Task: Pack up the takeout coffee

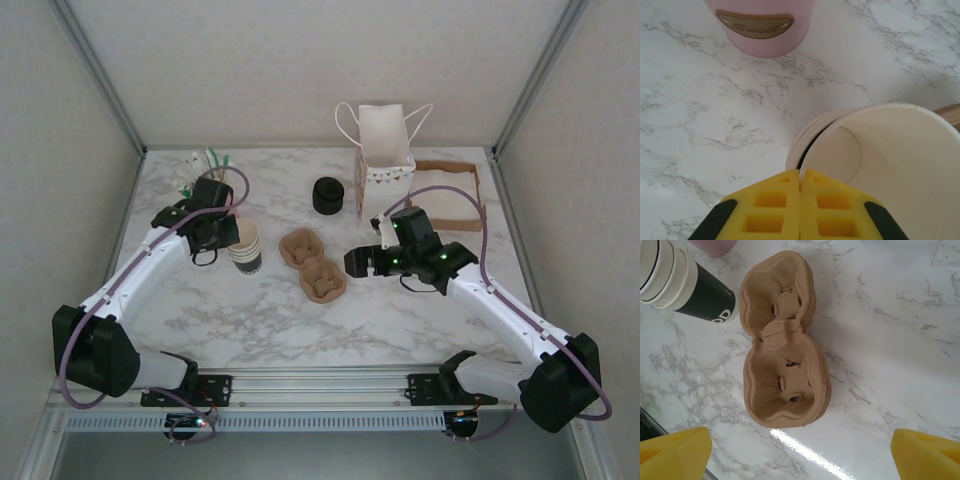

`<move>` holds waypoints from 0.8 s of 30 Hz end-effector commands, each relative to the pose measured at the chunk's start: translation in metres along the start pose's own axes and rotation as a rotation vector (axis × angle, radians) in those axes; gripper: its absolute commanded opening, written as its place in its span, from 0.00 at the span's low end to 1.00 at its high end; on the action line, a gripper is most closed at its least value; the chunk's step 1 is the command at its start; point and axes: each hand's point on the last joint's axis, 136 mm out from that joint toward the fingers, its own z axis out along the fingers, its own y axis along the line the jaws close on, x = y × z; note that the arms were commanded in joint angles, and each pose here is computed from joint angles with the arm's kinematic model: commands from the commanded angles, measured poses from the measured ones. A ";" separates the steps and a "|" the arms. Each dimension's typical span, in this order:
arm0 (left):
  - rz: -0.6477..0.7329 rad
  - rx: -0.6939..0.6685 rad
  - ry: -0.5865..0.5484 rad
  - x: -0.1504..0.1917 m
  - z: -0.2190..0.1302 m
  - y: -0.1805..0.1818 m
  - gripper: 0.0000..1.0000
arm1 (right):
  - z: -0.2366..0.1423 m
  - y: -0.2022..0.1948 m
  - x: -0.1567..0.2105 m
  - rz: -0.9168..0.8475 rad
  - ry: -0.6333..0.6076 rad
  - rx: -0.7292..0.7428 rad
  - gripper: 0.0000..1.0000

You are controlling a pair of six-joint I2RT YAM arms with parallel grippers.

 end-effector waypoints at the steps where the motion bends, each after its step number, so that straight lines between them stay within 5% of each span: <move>1: 0.013 -0.039 -0.027 -0.008 -0.013 0.005 0.02 | -0.005 0.006 -0.006 -0.024 -0.006 0.008 0.93; 15: 0.011 0.013 -0.105 -0.033 -0.057 -0.003 0.00 | -0.012 0.001 -0.012 -0.015 -0.014 0.068 0.99; 24: 0.036 0.229 -0.199 -0.051 -0.130 -0.041 0.00 | -0.041 -0.036 -0.032 0.069 -0.123 0.328 0.99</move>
